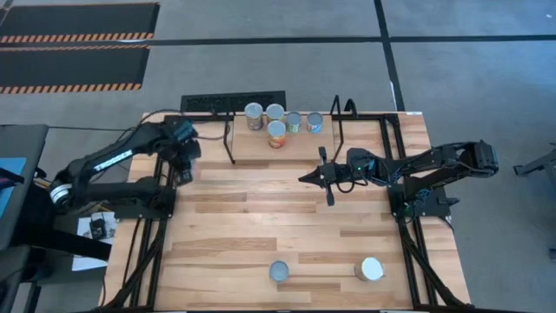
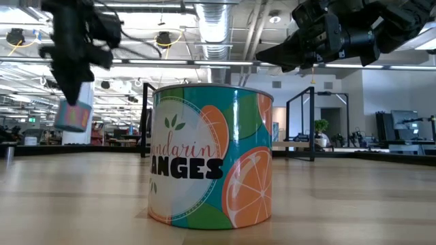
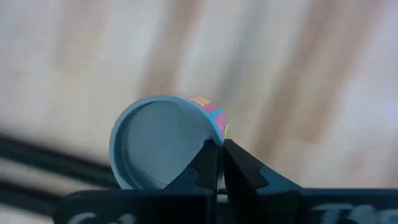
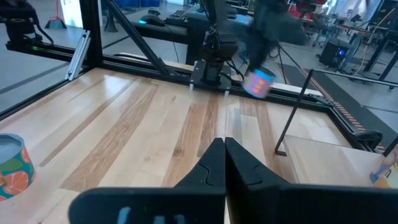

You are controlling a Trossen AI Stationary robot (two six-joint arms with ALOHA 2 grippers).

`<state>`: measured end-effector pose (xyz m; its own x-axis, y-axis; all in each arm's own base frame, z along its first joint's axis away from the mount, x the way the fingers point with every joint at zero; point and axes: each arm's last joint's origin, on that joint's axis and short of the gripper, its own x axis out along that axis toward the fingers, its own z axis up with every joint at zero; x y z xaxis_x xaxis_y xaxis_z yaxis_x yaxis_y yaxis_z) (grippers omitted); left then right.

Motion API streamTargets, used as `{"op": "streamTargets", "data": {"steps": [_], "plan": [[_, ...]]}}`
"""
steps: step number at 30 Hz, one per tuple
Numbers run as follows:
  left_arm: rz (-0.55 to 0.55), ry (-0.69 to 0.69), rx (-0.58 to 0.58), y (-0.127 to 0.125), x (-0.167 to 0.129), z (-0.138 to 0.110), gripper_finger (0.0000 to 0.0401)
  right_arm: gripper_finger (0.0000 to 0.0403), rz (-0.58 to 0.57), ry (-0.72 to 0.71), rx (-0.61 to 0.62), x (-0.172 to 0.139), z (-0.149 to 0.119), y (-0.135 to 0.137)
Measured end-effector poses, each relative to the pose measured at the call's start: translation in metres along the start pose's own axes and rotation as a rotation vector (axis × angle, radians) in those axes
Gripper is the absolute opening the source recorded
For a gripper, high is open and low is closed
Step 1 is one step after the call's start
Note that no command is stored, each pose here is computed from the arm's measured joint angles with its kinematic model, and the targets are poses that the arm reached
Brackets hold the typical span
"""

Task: Pick and place cans onto a shelf
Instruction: Put the canned mix vegetables on the shelf

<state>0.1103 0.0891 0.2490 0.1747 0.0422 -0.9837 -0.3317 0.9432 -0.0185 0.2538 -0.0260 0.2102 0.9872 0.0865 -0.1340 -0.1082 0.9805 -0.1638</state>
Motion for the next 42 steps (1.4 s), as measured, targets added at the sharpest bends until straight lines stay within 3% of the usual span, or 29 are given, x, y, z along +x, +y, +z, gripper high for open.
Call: {"op": "streamTargets", "data": {"steps": [5, 10, 14, 18, 21, 28, 36, 42], "plan": [[-0.219, -0.149, 0.101, -0.035, -0.013, -0.003, 0.0000, 0.0009, 0.000, 0.002, 0.004, 0.000, 0.000, 0.000], [-0.328, -0.363, 0.208, -0.067, -0.019, 0.021, 0.0000, 0.0009, -0.002, 0.002, 0.008, 0.000, 0.000, 0.000], [-0.325, -0.482, 0.349, -0.101, -0.009, 0.052, 0.0000, 0.0009, 0.006, 0.001, 0.010, 0.001, 0.000, 0.002], [-0.222, -0.583, 0.407, -0.133, 0.012, 0.085, 0.0000, 0.0008, 0.008, 0.013, 0.014, 0.000, -0.001, 0.002], [-0.145, -0.586, 0.409, -0.148, 0.034, 0.107, 0.0000, 0.0008, 0.017, 0.039, 0.025, -0.001, -0.002, 0.004], [-0.081, -0.481, 0.427, -0.170, 0.078, 0.156, 0.0000, 0.0007, -0.017, 0.098, 0.017, -0.014, 0.006, 0.012], [-0.029, -0.374, 0.478, -0.184, 0.098, 0.200, 0.0000, 0.0007, -0.036, 0.105, -0.010, -0.027, 0.018, 0.024], [-0.015, -0.347, 0.485, -0.182, 0.111, 0.217, 0.0000, 0.0007, -0.033, 0.121, -0.017, -0.029, 0.019, 0.029]]}}
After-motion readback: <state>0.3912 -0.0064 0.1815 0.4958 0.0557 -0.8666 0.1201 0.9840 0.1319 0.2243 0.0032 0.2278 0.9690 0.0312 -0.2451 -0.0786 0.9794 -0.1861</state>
